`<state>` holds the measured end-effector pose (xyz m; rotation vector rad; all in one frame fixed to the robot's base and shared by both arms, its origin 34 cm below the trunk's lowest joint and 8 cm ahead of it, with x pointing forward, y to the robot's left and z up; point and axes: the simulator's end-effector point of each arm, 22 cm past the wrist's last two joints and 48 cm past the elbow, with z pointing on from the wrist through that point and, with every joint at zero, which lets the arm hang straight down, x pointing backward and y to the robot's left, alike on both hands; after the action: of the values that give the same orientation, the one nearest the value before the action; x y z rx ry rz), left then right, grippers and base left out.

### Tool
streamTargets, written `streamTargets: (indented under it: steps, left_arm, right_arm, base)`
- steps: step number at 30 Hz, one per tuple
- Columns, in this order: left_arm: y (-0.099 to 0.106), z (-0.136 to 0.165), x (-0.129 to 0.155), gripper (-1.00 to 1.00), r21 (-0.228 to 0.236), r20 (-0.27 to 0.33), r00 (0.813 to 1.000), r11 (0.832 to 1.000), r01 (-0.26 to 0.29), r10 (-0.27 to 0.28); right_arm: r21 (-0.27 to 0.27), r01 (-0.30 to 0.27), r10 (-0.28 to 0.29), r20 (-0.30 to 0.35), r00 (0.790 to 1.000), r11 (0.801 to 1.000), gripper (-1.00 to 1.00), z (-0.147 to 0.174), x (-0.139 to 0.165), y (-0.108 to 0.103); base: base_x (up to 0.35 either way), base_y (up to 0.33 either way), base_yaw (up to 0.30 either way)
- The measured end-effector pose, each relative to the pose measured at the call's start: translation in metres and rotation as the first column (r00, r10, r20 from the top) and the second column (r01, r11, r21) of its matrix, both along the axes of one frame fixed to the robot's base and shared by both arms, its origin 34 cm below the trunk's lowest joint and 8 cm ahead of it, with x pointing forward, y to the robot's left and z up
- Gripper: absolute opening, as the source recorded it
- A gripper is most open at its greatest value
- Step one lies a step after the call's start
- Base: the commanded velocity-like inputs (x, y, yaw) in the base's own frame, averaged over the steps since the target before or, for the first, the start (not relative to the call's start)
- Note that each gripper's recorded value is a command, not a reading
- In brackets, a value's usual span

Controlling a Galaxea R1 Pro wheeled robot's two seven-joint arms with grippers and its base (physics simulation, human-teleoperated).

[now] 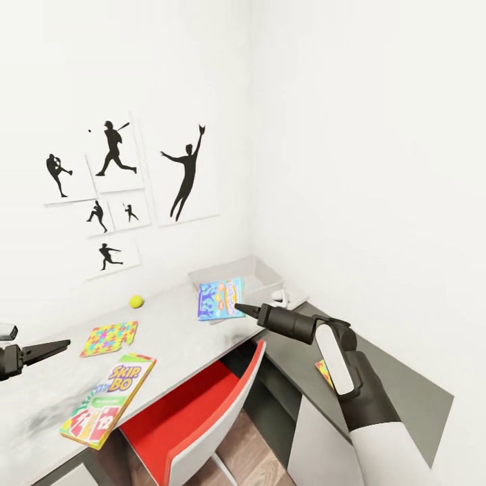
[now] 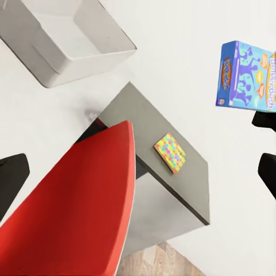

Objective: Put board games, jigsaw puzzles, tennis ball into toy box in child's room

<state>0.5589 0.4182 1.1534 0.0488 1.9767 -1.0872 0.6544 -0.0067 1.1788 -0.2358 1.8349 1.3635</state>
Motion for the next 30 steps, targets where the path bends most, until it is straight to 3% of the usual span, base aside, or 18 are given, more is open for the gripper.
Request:
streamTargets:
  steps: [12,23,30]
  left_arm:
    - [-0.0008,0.0011,0.0001,1.00,0.002,0.003,1.000,1.000,0.001,-0.001]
    - [-0.0031,0.0002,0.0002,1.00,-0.004,0.004,1.000,1.000,0.004,-0.004]
    - [-0.0033,0.0001,0.0002,1.00,-0.005,0.004,1.000,1.000,0.003,-0.003]
  right_arm:
    - [-0.001,0.001,-0.001,-0.001,1.000,1.000,-1.00,-0.0005,0.0003,-0.0003]
    - [-0.003,0.005,-0.005,0.004,1.000,1.000,-1.00,0.0002,0.0009,-0.0003]
    - [-0.006,0.008,-0.008,0.007,1.000,1.000,-1.00,0.0001,0.0015,-0.0003]
  base:
    - [0.026,-0.015,0.000]
    - [0.155,-0.103,0.003]
    - [0.197,-0.153,0.202]
